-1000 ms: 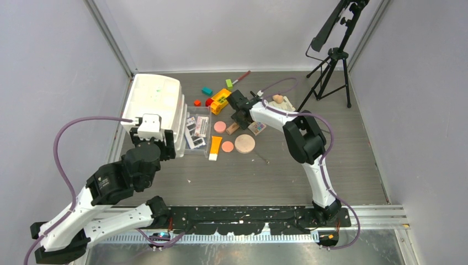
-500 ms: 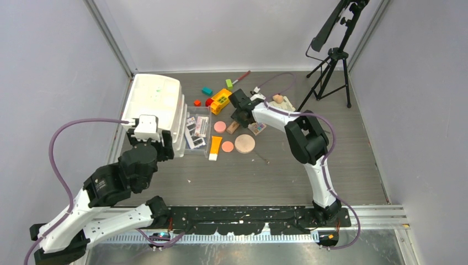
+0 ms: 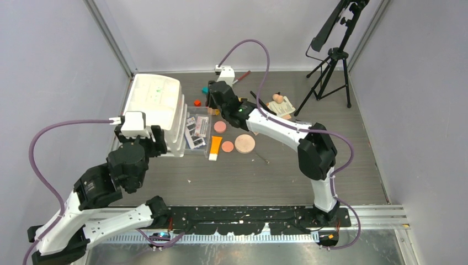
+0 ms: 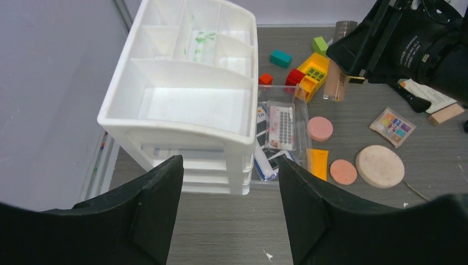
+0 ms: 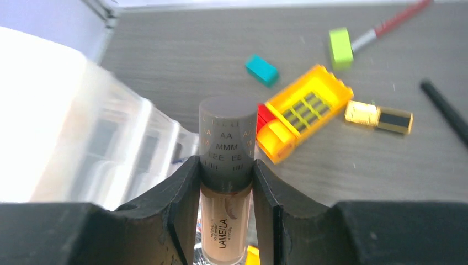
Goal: Organize the makeup
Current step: Pick up the makeup from the center of the board, then place the makeup in the storage box.
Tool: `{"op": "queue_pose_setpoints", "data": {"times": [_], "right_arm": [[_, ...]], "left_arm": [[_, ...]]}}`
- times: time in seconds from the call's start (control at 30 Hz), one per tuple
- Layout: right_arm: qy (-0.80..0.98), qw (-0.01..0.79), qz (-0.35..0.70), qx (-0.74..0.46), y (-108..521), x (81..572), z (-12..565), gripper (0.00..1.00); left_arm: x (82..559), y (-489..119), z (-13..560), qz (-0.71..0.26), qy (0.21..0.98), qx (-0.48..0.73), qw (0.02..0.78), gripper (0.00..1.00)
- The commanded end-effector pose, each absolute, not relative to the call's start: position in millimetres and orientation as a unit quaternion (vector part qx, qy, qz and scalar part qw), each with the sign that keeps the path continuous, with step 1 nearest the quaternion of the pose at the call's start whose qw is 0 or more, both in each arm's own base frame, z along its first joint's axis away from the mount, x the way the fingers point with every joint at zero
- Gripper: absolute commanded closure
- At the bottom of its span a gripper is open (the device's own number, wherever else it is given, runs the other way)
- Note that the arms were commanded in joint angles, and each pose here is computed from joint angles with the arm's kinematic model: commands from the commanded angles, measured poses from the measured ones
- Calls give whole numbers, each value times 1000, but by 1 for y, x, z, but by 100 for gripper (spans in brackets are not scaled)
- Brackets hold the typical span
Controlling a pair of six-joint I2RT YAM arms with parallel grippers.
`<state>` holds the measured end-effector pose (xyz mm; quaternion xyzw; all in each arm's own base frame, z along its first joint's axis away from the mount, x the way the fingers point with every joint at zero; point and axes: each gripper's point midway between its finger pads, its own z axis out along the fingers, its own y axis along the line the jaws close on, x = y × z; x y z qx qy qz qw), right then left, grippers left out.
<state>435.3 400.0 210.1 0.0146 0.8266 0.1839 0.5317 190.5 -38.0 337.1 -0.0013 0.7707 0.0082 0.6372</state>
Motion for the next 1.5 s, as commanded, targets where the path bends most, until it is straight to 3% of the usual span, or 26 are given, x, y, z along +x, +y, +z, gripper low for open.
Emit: {"op": "queue_pose_setpoints", "data": {"times": [0.0, 0.37, 0.6, 0.9, 1.47], "right_arm": [[709, 669, 216, -55, 409, 445, 327, 99], [557, 701, 406, -183, 477, 390, 419, 100], [459, 687, 513, -234, 508, 344, 453, 99], [406, 702, 521, -267, 550, 304, 429, 98], [372, 743, 483, -277, 594, 311, 365, 96]], "left_arm": [[193, -28, 379, 6, 743, -36, 668, 35], [177, -7, 428, -41, 722, -63, 688, 36], [176, -2, 425, -26, 725, -61, 686, 36], [176, 3, 413, -6, 728, -63, 682, 35], [170, 13, 409, -7, 729, -70, 681, 35]]}}
